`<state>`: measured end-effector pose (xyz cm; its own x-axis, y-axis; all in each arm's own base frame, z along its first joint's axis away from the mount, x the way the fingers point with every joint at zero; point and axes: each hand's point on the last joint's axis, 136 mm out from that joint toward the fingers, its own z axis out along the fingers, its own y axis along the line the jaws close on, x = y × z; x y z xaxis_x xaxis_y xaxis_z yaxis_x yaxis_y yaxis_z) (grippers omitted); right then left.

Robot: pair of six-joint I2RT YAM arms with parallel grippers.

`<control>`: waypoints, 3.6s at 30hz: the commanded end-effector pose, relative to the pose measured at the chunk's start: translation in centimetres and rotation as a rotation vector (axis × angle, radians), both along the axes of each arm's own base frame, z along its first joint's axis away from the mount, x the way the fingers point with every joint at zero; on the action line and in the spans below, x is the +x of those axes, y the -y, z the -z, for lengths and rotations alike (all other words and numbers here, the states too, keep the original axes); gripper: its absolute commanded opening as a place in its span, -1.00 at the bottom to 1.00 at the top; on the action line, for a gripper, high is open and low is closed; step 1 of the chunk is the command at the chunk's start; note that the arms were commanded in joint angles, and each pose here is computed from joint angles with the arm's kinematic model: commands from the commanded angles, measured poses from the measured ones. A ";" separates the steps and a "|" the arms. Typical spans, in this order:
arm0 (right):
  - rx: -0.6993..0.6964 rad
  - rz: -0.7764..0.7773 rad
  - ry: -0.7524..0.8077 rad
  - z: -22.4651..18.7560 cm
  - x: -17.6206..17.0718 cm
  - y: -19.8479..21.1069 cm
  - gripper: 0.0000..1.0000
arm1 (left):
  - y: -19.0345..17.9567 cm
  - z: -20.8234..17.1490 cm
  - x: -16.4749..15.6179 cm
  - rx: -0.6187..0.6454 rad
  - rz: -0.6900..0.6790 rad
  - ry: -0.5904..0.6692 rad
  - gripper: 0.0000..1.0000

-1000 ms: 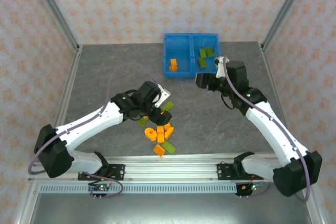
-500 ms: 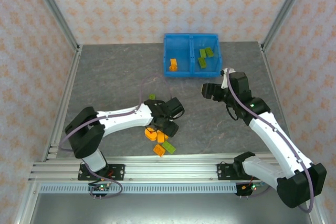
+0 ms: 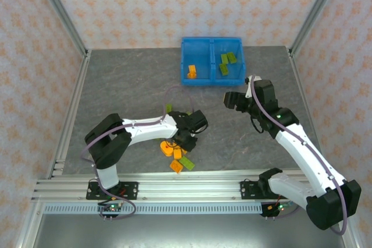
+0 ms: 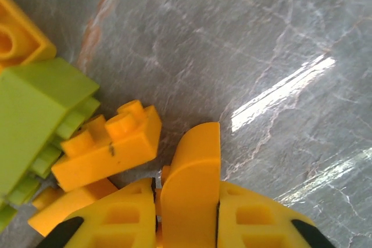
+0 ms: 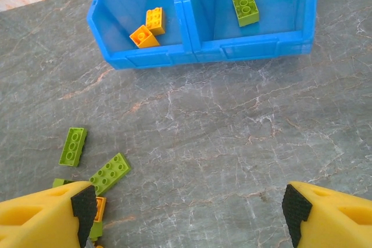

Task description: Sort the legos into containers by color

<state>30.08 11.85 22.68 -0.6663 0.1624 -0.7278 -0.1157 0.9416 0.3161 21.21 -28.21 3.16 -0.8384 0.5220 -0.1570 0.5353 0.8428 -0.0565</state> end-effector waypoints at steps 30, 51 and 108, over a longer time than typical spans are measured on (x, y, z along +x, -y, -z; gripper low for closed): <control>0.111 -0.171 0.034 -1.4 -4.8 -1.6 0.67 | 1.5 -16.0 39.8 -0.285 -0.417 0.758 -0.43; 0.030 -0.387 0.033 0.6 -5.6 -6.9 0.62 | -1.7 -32.1 27.6 -0.525 -0.298 0.793 -0.16; -0.100 -0.019 0.056 2.6 21.6 -13.0 -0.77 | -13.6 -19.9 2.7 -0.294 0.345 1.153 1.00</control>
